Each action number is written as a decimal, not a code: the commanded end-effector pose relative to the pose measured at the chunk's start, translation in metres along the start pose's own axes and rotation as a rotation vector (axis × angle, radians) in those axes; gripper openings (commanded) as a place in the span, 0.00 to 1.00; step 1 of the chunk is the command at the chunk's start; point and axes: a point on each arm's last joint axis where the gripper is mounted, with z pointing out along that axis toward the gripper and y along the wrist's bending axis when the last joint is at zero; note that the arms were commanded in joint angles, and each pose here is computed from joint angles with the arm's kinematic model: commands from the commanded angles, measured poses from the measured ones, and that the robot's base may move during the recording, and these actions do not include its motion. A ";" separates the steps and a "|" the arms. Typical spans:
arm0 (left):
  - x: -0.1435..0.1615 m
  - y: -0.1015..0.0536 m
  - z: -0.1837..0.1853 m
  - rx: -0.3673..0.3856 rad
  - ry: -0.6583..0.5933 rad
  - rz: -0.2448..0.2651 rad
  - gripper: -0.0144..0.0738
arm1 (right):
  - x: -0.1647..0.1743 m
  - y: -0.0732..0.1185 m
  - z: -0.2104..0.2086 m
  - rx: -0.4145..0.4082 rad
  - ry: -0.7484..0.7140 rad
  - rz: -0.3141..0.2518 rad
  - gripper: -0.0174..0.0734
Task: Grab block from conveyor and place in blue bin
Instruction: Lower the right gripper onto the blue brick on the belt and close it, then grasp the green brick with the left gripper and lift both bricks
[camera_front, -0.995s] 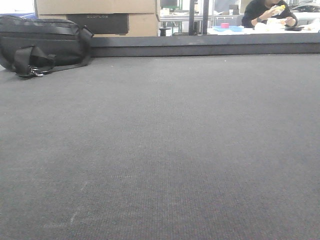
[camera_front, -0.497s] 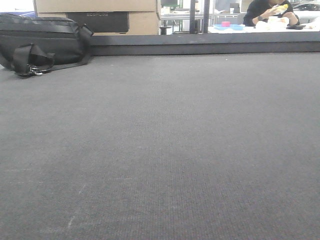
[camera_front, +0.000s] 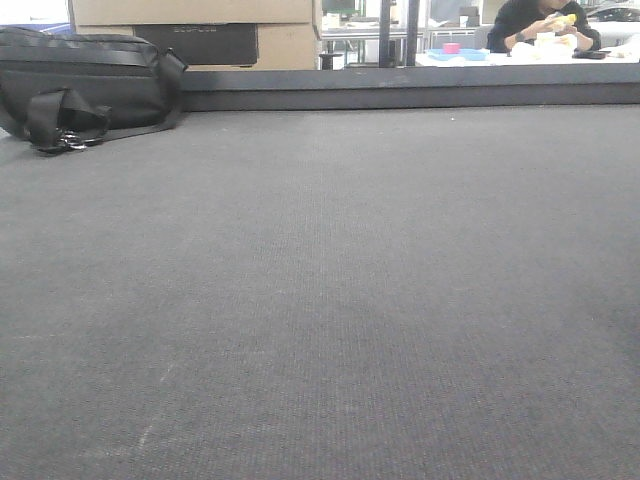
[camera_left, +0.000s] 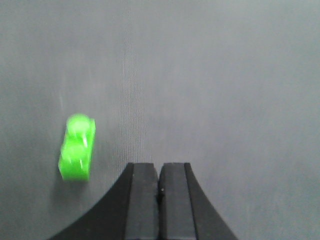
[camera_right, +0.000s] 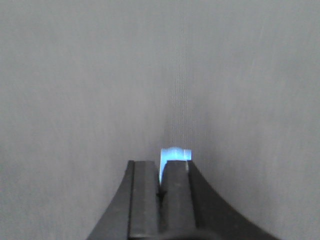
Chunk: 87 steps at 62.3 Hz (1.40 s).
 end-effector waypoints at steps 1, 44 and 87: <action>-0.009 0.000 0.019 -0.007 0.098 -0.017 0.04 | -0.018 0.000 0.019 0.011 0.180 0.005 0.01; -0.006 0.005 0.087 -0.025 0.372 -0.071 0.04 | -0.044 -0.009 0.095 0.067 0.453 0.043 0.69; -0.027 0.011 0.075 -0.059 0.322 -0.093 0.04 | -0.015 -0.019 0.147 0.099 0.601 0.047 0.02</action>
